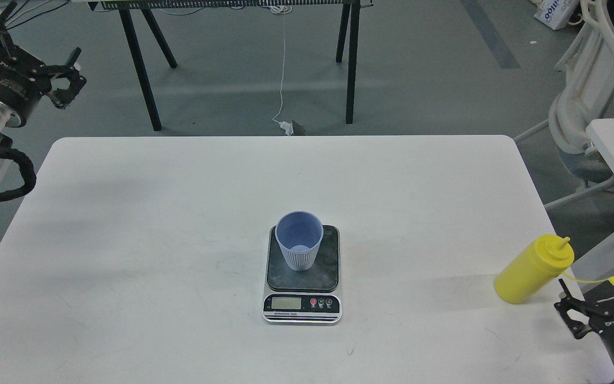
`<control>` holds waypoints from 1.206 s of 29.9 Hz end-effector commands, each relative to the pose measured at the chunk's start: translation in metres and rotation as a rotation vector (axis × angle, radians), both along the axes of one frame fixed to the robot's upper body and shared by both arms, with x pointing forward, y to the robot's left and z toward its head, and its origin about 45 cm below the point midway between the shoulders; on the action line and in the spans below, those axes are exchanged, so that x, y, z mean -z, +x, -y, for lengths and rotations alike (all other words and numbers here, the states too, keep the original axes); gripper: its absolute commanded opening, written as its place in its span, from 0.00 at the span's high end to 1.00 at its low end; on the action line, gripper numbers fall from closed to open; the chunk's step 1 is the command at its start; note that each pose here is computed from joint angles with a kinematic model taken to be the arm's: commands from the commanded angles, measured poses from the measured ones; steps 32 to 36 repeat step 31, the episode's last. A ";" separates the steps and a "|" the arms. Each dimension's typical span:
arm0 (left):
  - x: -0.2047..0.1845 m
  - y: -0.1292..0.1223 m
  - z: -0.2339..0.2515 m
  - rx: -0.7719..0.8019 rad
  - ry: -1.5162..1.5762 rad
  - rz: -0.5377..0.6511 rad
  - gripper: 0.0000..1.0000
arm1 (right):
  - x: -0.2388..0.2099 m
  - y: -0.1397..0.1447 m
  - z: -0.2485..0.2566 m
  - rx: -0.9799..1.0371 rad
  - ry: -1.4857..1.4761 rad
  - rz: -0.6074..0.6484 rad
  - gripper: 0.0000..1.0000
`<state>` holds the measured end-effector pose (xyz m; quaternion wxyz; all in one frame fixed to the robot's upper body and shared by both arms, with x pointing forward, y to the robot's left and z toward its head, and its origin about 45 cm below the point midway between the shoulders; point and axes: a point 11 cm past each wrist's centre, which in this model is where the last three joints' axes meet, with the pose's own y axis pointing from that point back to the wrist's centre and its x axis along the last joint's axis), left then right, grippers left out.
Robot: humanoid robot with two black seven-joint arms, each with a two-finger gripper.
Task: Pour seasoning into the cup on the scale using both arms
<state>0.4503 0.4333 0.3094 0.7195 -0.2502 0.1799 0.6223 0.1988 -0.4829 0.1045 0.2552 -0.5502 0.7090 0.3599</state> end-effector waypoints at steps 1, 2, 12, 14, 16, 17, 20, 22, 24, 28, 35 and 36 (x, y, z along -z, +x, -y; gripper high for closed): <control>0.001 -0.001 0.000 -0.002 -0.003 -0.001 0.00 | -0.040 0.048 0.022 0.000 -0.077 0.108 0.00; 0.002 -0.001 -0.001 -0.002 -0.003 -0.003 0.00 | -0.053 0.064 0.024 0.000 -0.086 0.150 0.00; 0.004 0.001 0.005 0.005 -0.023 0.000 0.00 | -0.150 0.192 0.038 0.000 -0.247 0.335 0.01; 0.008 0.002 0.009 0.009 -0.033 -0.004 0.00 | -0.153 0.210 0.025 -0.011 -0.239 0.349 0.01; 0.011 0.003 0.008 0.002 -0.035 -0.009 0.00 | -0.153 0.229 0.006 -0.013 -0.206 0.364 0.00; 0.013 0.003 0.008 -0.001 -0.039 -0.012 0.00 | -0.154 0.239 -0.002 -0.009 -0.194 0.371 0.00; 0.017 0.005 0.014 0.003 -0.055 -0.016 0.00 | -0.156 0.262 -0.025 -0.015 -0.152 0.371 0.00; 0.016 0.006 0.015 0.001 -0.069 -0.009 0.00 | -0.151 0.270 -0.039 -0.017 -0.125 0.364 0.00; 0.015 0.007 0.016 0.000 -0.078 -0.005 0.00 | -0.147 0.273 -0.049 -0.028 -0.109 0.362 0.00; 0.014 0.007 0.015 0.000 -0.079 -0.002 0.00 | -0.149 0.274 -0.052 -0.037 -0.108 0.366 0.00; 0.015 0.007 0.016 0.004 -0.080 0.000 0.00 | -0.155 0.275 -0.049 -0.035 -0.117 0.375 0.00; 0.015 0.007 0.016 0.004 -0.080 0.000 0.00 | -0.155 0.275 -0.049 -0.035 -0.117 0.375 0.00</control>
